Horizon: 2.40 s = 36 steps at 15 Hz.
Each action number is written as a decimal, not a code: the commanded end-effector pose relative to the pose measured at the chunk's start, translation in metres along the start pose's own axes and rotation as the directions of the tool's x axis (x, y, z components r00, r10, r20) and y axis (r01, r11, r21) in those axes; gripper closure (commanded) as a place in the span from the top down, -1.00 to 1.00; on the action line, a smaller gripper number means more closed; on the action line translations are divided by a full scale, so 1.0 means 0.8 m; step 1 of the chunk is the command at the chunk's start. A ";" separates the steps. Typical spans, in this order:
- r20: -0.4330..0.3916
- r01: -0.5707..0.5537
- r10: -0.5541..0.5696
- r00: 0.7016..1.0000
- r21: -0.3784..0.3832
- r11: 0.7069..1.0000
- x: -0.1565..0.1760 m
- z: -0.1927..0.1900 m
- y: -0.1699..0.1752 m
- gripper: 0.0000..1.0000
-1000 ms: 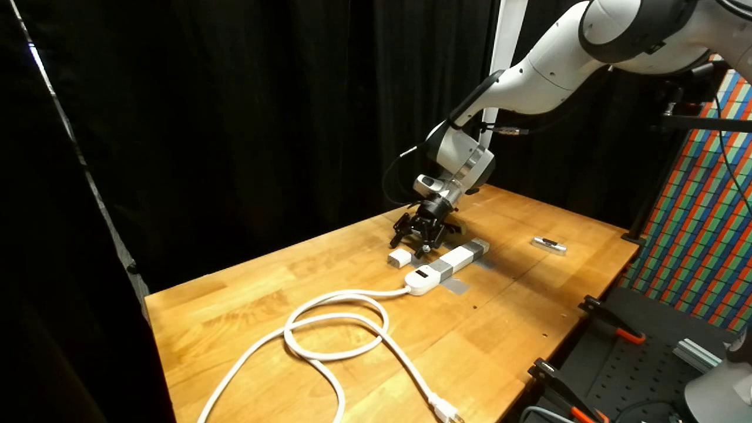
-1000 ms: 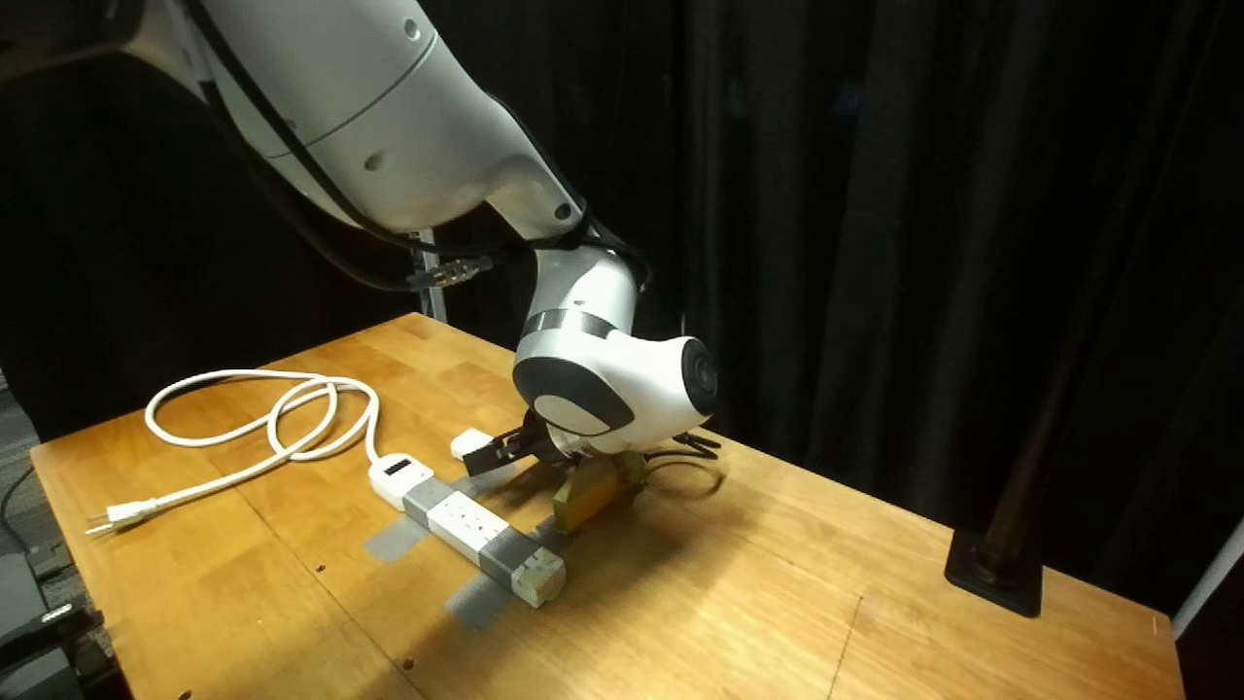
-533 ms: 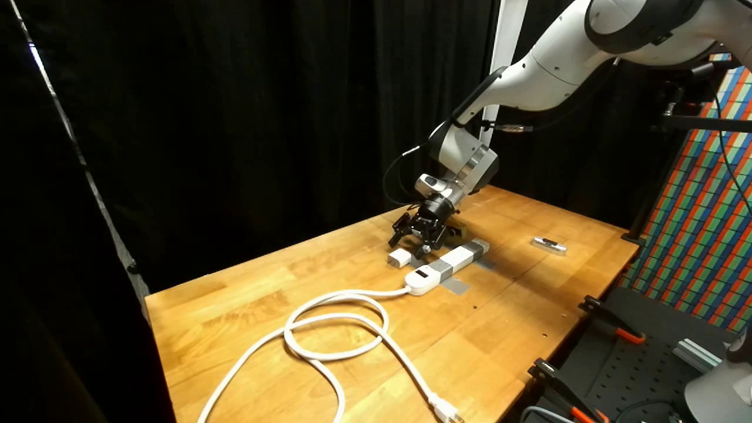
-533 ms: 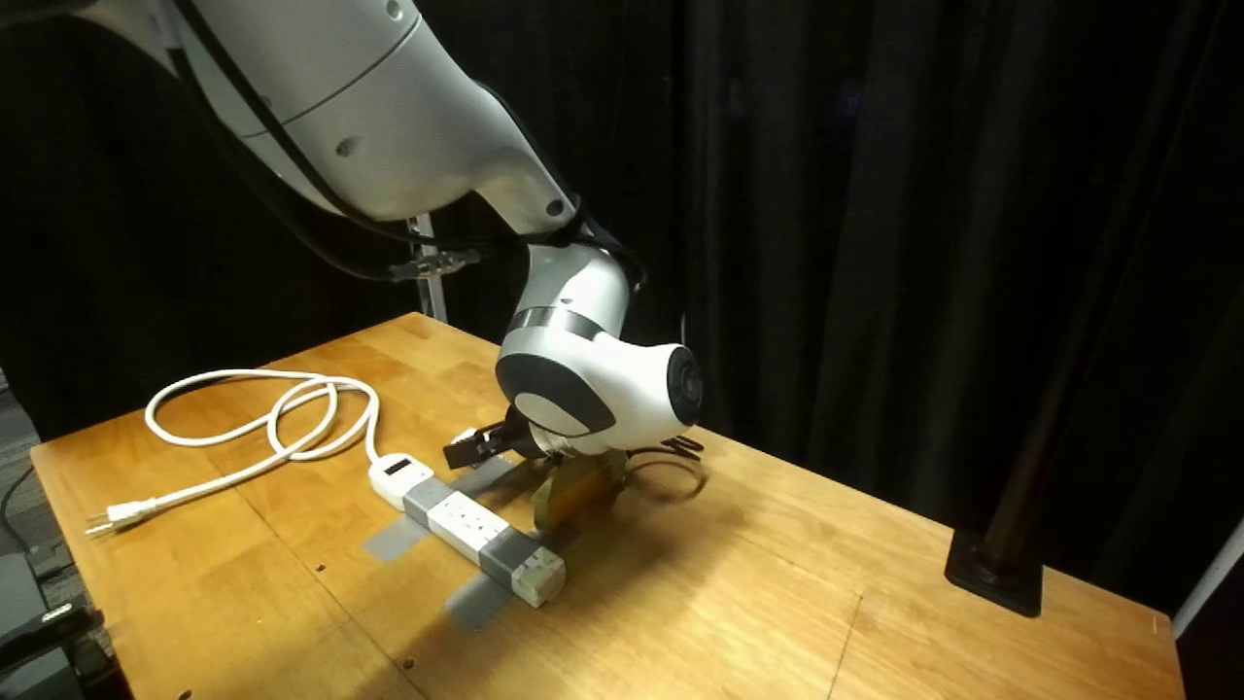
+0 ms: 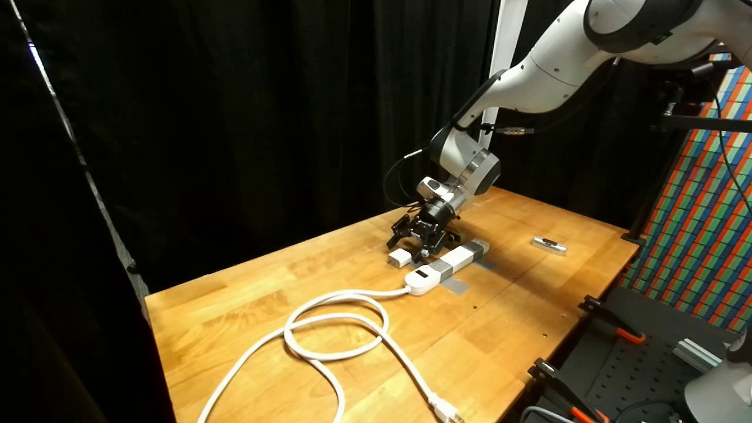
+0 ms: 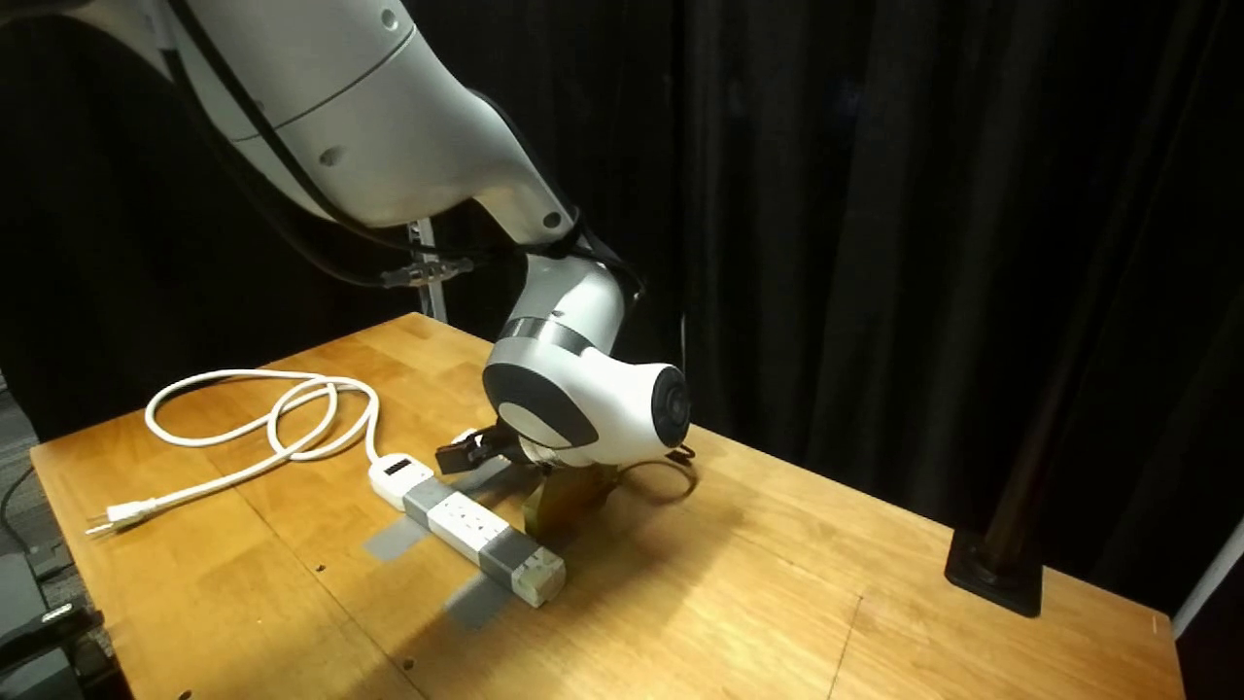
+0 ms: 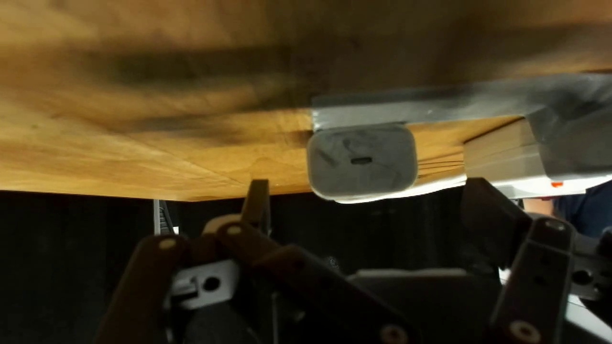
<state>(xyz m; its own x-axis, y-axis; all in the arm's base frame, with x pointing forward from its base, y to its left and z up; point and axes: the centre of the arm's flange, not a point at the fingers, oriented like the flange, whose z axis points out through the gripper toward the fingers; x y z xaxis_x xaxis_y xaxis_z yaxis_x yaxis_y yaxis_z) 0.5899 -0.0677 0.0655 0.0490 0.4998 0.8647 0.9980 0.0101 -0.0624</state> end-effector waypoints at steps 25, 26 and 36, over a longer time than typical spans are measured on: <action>0.147 0.114 -0.100 0.984 -0.089 0.989 0.011 0.010 0.020 1.00; 0.149 0.114 -0.099 0.984 -0.094 0.989 0.012 0.008 0.022 1.00; 0.182 0.104 -0.083 0.980 -0.111 0.988 0.008 -0.009 0.029 0.03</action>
<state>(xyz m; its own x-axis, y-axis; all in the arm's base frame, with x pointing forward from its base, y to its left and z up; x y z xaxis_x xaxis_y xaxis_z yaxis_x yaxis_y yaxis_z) 0.6089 -0.0676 0.0686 -0.0479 0.6199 0.7832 0.9970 -0.0184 0.0755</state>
